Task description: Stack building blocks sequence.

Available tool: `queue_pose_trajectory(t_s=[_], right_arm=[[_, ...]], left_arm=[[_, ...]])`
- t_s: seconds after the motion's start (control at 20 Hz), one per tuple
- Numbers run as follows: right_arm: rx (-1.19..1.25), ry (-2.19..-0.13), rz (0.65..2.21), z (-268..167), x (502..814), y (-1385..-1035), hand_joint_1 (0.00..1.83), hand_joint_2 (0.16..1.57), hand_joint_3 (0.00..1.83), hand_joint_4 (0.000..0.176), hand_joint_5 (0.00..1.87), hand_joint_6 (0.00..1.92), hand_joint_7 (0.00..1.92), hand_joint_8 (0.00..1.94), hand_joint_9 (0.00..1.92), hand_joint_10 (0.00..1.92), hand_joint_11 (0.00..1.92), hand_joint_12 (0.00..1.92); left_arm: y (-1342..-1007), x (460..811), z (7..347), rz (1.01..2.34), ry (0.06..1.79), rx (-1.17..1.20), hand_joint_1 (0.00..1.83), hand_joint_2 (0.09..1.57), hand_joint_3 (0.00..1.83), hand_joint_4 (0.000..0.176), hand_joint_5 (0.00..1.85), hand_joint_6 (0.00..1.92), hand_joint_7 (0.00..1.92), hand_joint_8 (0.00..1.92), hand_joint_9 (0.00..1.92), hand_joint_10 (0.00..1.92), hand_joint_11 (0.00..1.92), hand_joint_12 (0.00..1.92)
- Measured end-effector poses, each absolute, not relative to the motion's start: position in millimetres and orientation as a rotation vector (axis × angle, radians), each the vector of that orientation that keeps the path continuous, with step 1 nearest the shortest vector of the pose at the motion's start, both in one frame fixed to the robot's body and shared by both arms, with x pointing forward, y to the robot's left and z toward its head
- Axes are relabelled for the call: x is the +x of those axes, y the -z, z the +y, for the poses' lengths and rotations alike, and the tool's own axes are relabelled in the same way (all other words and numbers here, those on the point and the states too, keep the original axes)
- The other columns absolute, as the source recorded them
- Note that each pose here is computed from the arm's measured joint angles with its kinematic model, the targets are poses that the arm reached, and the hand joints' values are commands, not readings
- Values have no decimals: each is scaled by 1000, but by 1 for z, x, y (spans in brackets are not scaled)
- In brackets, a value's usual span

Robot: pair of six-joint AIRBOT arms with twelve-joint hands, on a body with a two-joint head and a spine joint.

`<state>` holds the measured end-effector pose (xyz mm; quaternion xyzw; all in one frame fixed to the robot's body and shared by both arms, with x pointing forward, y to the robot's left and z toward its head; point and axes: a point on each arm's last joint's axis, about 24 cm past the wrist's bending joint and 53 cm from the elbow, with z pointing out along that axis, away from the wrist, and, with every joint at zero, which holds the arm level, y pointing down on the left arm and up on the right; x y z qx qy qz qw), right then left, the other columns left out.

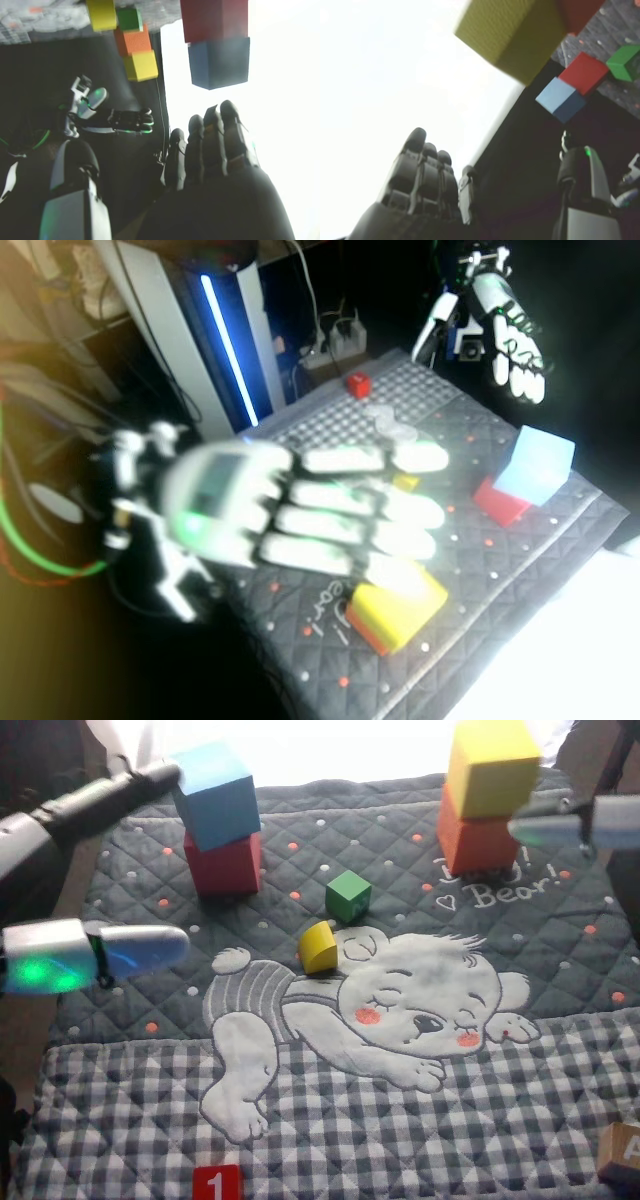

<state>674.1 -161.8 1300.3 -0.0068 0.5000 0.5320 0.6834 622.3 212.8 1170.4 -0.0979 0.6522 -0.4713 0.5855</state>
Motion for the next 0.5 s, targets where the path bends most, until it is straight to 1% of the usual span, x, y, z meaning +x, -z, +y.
queue_pose_trajectory(t_s=[0.05, 0.1, 0.15, 0.2, 0.25, 0.3, 0.35, 0.4, 0.45, 0.5], right_arm=[[-29, -1209, 1098, -165, 661, -1302, 901, 831, 0, 172, 0, 0, 0, 0, 0, 0, 0, 0], [-38, -1224, 1077, -168, 650, -1302, 875, 837, 1, 152, 0, 0, 24, 8, 0, 0, 35, 16], [-33, -1234, 1051, -175, 640, -1303, 863, 840, 3, 143, 0, 0, 25, 7, 11, 4, 49, 25], [-18, -1243, 1034, -183, 631, -1301, 948, 958, 16, 138, 0, 0, 61, 5, 1, 0, 9, 4], [11, -1247, 1026, -192, 622, -1295, 863, 1028, 11, 64, 0, 0, 52, 0, 0, 0, 1, 0], [23, -1248, 1023, -197, 613, -1290, 798, 995, 0, 131, 0, 0, 62, 4, 0, 0, 0, 0], [28, -1247, 1024, -199, 606, -1286, 879, 903, 0, 167, 0, 0, 22, 0, 0, 0, 0, 0], [44, -1252, 1022, -202, 597, -1280, 902, 876, 0, 164, 0, 0, 29, 6, 29, 11, 0, 0], [53, -1254, 1026, -205, 589, -1274, 881, 873, 0, 174, 0, 0, 32, 6, 58, 21, 0, 0], [65, -1252, 1028, -208, 587, -1271, 942, 936, 2, 155, 0, 0, 78, 7, 92, 14, 33, 15]], left_arm=[[-1175, 620, 217, 1497, 1102, -238, 785, 958, 0, 126, 114, 2, 156, 4, 92, 8, 0, 147], [-1180, 616, 219, 1471, 1112, -247, 715, 978, 0, 114, 70, 2, 159, 0, 127, 3, 0, 374], [-1185, 612, 222, 1442, 1118, -244, 686, 981, 0, 112, 48, 0, 135, 0, 114, 0, 0, 425], [-1188, 607, 224, 1422, 1126, -259, 613, 973, 0, 92, 9, 0, 101, 0, 114, 0, 0, 479], [-1191, 602, 227, 1402, 1130, -259, 589, 961, 0, 95, 1, 0, 85, 0, 107, 0, 0, 491], [-1195, 598, 230, 1376, 1138, -268, 610, 951, 0, 85, 0, 0, 113, 4, 126, 5, 0, 566], [-1198, 596, 232, 1353, 1141, -279, 584, 949, 0, 92, 0, 0, 96, 0, 113, 0, 0, 579], [-1204, 593, 235, 1320, 1154, -285, 531, 972, 3, 38, 0, 0, 96, 1, 131, 5, 0, 715], [-1209, 594, 239, 1279, 1189, -317, 469, 1000, 7, 0, 0, 0, 79, 0, 133, 4, 0, 814], [-1208, 596, 242, 1266, 1199, -332, 393, 1021, 12, 0, 0, 0, 59, 0, 131, 2, 0, 827]])
